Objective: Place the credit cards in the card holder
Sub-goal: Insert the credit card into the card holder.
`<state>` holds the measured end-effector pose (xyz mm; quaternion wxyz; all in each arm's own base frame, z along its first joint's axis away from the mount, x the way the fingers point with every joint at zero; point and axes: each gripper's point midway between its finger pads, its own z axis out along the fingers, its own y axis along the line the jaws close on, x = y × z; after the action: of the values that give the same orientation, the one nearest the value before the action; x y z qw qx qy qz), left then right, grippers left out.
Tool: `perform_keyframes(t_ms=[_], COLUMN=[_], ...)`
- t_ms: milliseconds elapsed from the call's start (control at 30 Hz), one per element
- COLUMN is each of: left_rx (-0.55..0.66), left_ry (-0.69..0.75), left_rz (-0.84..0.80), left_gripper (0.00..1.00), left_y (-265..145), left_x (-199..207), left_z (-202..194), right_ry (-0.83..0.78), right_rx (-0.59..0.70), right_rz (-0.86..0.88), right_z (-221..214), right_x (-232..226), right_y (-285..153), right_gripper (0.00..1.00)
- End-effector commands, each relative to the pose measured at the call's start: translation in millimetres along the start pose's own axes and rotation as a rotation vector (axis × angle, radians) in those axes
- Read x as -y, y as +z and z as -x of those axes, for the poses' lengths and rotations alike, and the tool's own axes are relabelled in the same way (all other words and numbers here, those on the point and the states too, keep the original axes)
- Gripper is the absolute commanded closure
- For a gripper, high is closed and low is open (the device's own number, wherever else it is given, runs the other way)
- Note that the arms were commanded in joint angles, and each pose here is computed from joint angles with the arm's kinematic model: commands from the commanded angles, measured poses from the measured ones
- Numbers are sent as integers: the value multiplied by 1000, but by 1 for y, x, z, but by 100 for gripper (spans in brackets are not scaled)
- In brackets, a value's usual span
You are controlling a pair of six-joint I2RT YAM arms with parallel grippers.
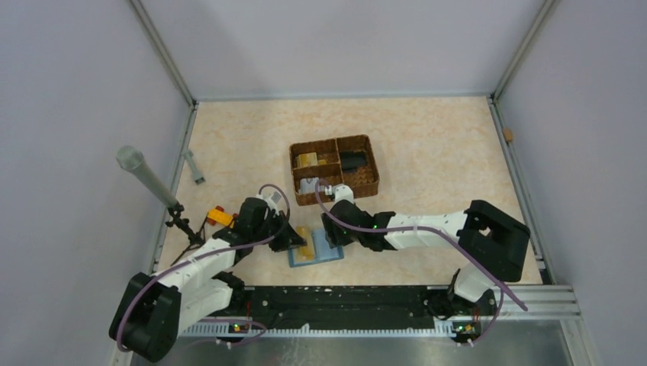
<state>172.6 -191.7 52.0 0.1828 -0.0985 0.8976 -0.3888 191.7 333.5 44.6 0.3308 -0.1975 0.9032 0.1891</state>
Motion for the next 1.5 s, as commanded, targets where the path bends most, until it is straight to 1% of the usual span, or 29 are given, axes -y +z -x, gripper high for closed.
perform_keyframes(t_ms=[0, 67, 233, 367, 433, 533, 600, 867, 1133, 1467], left_rx=[-66, -70, -83, -88, -83, -80, -77, -79, -54, -19], left_ry=[11, 3, -15, -26, -25, -36, -41, -67, -109, -138], left_rz=[-47, -64, -89, -110, -118, -126, -132, -114, -75, -74], left_gripper=[100, 100, 100, 100, 100, 100, 100, 100, 100, 100], left_y=[1, 2, 3, 2, 3, 4, 4, 9, 10, 12], left_x=[6, 8, 11, 14, 15, 14, 15, 6, -4, -11], left_z=[-8, -9, -13, -14, -13, -14, -15, -18, -19, -19], right_ry=[15, 20, 22, 19, 17, 17, 16, 21, 23, 23], right_rx=[-13, -16, -25, -35, -41, -44, -48, -51, -56, -56], right_rz=[-14, -35, -96, -117, -124, -132, -138, -138, -144, -143], right_z=[4, 2, -2, -4, -5, -6, -8, -8, -11, -11], right_x=[-8, -4, 8, 11, 12, 13, 14, 14, 15, 15], right_y=[4, 4, 5, 7, 9, 9, 10, 11, 12, 13], right_gripper=[46, 53, 75, 89, 94, 98, 100, 100, 100, 100])
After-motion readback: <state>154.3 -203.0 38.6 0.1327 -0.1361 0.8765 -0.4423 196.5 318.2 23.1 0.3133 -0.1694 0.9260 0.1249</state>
